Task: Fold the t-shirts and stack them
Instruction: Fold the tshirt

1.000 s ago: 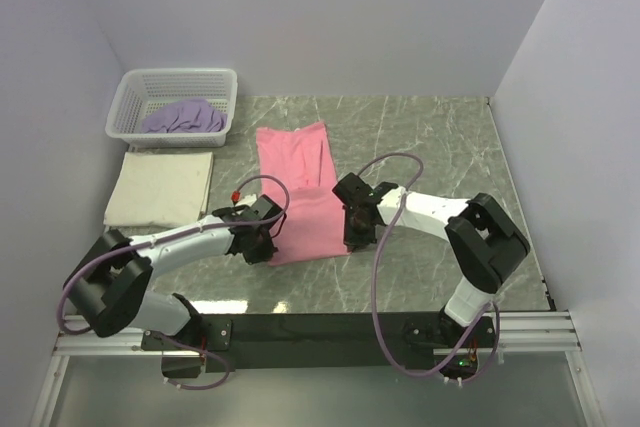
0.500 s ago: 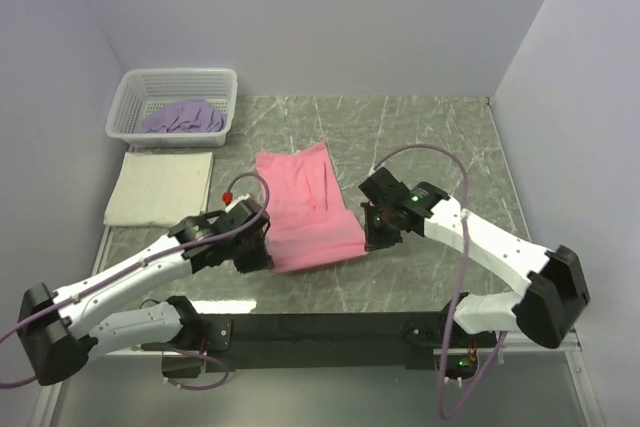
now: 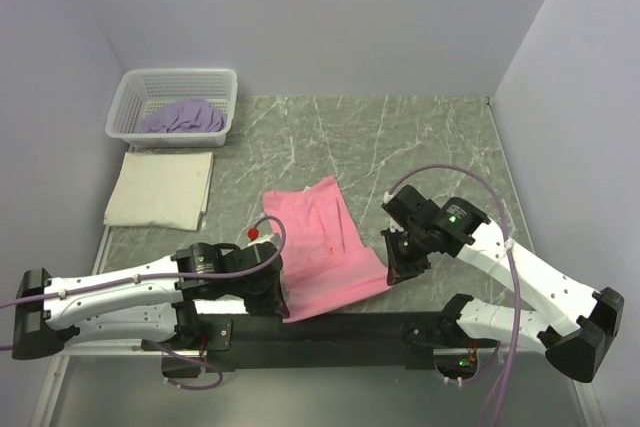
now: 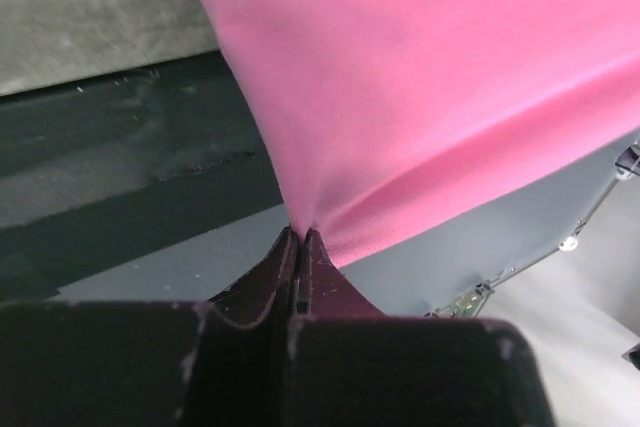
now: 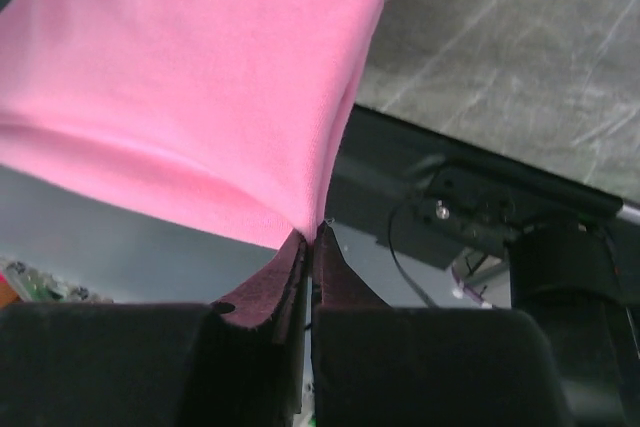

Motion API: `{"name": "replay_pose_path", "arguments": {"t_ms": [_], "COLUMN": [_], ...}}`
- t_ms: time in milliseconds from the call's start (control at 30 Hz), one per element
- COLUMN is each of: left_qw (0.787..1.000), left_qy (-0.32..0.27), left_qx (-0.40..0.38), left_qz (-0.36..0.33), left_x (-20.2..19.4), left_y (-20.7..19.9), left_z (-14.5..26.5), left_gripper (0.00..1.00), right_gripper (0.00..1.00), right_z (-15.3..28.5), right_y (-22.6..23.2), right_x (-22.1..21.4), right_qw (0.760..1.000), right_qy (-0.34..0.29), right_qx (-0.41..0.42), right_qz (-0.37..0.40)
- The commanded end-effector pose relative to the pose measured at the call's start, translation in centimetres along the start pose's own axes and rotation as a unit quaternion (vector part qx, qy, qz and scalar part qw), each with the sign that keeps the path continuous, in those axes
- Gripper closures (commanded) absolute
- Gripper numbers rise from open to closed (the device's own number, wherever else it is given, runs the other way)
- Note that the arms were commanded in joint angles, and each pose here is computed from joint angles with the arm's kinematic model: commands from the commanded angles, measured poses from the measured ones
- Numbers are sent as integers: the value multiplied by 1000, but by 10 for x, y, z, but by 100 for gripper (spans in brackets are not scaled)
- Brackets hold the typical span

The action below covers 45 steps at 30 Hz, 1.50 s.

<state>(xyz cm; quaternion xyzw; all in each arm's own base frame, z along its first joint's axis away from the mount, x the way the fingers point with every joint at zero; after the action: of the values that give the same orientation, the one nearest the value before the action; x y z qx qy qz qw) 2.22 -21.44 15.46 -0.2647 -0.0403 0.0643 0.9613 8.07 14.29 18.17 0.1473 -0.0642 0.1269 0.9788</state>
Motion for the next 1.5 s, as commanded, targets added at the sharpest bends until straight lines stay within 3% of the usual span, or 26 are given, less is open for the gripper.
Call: {"name": "replay_pose_path", "arguments": {"t_ms": [0,200,433,900,1200,1467], "left_qw": [999,999,989,955,943,938], "left_qy": [25,-16,-120,-263,-300,-308], "left_qx": [31,27,26,59,82,105], "left_qz": [7,44,79,119,119,121], "left_x": [-12,-1,43,123,162,199], "left_y": [5,-3,-10,3,10,26], "left_z": [6,24,45,49,44,27], "left_gripper": [99,99,99,99,99,99], "right_gripper": [100,100,100,100,100,100], "right_z": [28,50,56,57,54,23], "right_y": [-13,-7,6,18,18,8], "right_x": [-15,4,35,110,159,203], "right_qw": [999,998,996,993,990,990], "right_qy": [18,-6,-23,-70,-83,-92], "right_qx": [-33,-48,-53,-56,-67,-76], "right_qz": [28,43,61,77,91,79]}}
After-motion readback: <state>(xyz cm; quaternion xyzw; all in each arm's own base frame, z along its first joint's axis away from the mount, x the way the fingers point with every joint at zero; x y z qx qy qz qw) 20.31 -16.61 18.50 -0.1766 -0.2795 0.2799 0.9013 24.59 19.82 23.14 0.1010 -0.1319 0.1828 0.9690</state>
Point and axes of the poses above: each gripper's point midway between its finger pads, its own z axis back along the fingers, its own y axis along the line the jaws close on, x = y × z, the point moved 4 cm from there along z, back along the fingers, and after that the axes turned 4 degrees about z, right-handed, at the moved point
